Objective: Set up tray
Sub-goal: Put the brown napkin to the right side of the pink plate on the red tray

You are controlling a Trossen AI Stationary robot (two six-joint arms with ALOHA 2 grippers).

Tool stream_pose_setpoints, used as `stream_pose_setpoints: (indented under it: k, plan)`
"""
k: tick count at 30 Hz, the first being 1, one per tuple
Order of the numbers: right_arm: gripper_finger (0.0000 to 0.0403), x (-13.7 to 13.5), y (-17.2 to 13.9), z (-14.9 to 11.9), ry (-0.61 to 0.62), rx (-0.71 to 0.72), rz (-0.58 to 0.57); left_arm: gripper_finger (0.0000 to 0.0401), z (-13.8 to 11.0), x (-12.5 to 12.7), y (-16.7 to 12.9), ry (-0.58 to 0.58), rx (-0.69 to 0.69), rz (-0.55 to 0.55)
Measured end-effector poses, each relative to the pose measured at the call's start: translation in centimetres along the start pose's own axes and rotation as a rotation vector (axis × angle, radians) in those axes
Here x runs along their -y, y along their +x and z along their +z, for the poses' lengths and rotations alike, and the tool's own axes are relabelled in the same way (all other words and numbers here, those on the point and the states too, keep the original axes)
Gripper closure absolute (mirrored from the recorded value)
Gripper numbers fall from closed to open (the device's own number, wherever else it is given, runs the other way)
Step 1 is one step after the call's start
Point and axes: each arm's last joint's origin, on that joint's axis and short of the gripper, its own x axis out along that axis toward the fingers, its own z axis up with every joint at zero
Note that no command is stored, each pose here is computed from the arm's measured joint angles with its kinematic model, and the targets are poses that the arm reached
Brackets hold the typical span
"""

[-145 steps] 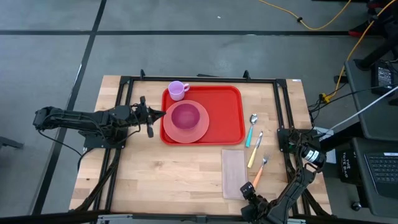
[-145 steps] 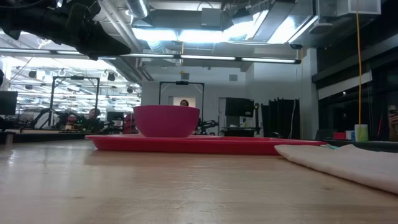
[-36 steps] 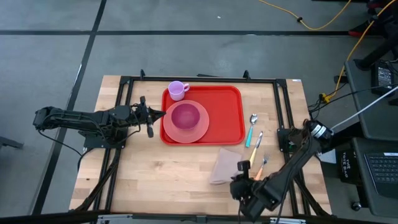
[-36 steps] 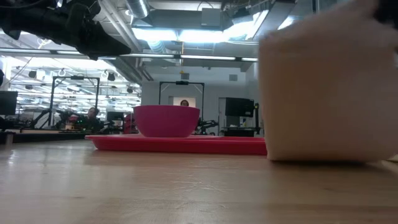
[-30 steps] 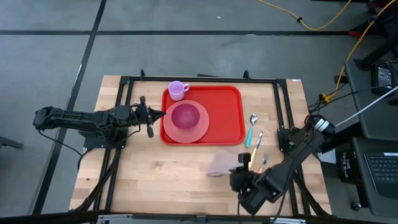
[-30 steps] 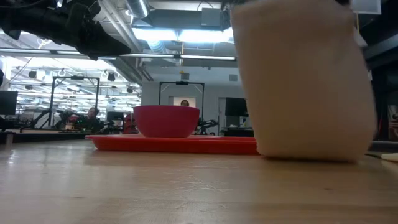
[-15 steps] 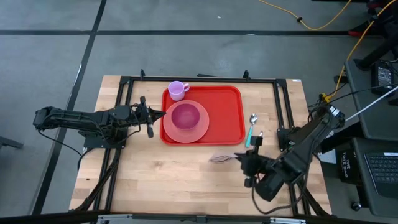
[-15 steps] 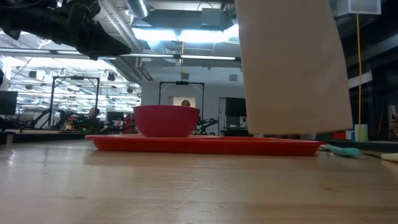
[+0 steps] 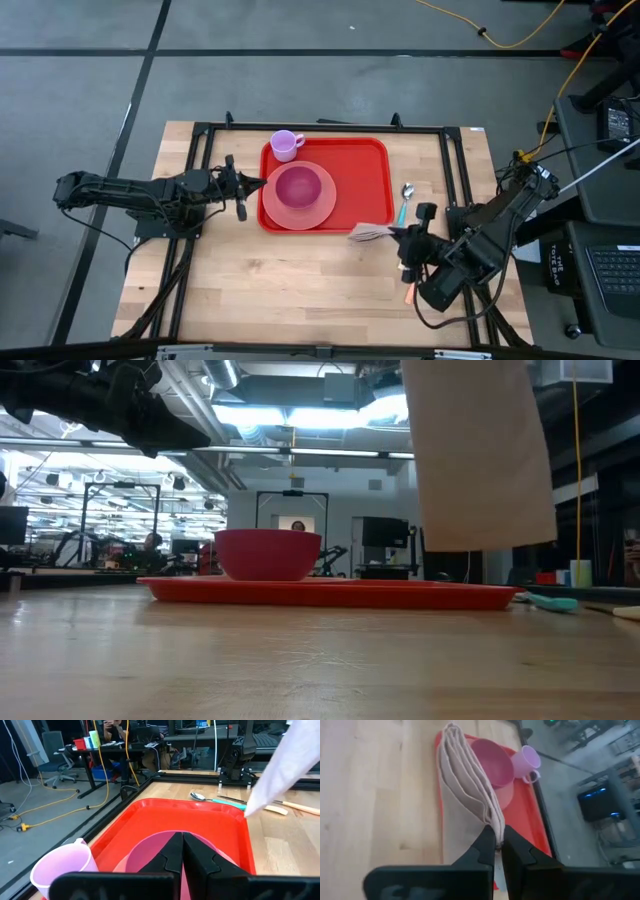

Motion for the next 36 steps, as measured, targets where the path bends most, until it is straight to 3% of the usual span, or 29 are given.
stream_pose_setpoints:
  k: [5, 11, 16, 23, 27, 36]
  plan:
    - [0.0387, 1.7, -0.7, -0.4, -0.055, 0.021, -0.060, 0.0393, 0.0, 0.0, 0.0, -0.003, 0.000, 0.000]
    - [0.0387, 5.5, -1.3, -1.5, 0.010, 0.065, -0.082, 0.0395, 0.0, 0.0, 0.0, -0.003, 0.000, 0.000]
    - [0.0387, 6.9, 0.9, -4.7, 0.026, 0.087, -0.055, 0.0393, 0.0, 0.0, 0.0, -0.003, 0.000, 0.000]
    - [0.0387, 10.2, 2.9, -8.0, 0.038, 0.231, -0.041, 0.0397, 0.0, 0.0, 0.0, -0.004, 0.000, 0.000]
    - [0.0387, 11.9, 4.2, -8.9, -0.018, 0.266, -0.110, 0.0397, 0.0, 0.0, 0.0, -0.004, 0.000, 0.000]
    - [0.0387, 14.3, 8.8, -9.1, -0.090, 0.292, -0.081, 0.0393, 0.0, 0.0, 0.0, -0.004, 0.000, 0.000]
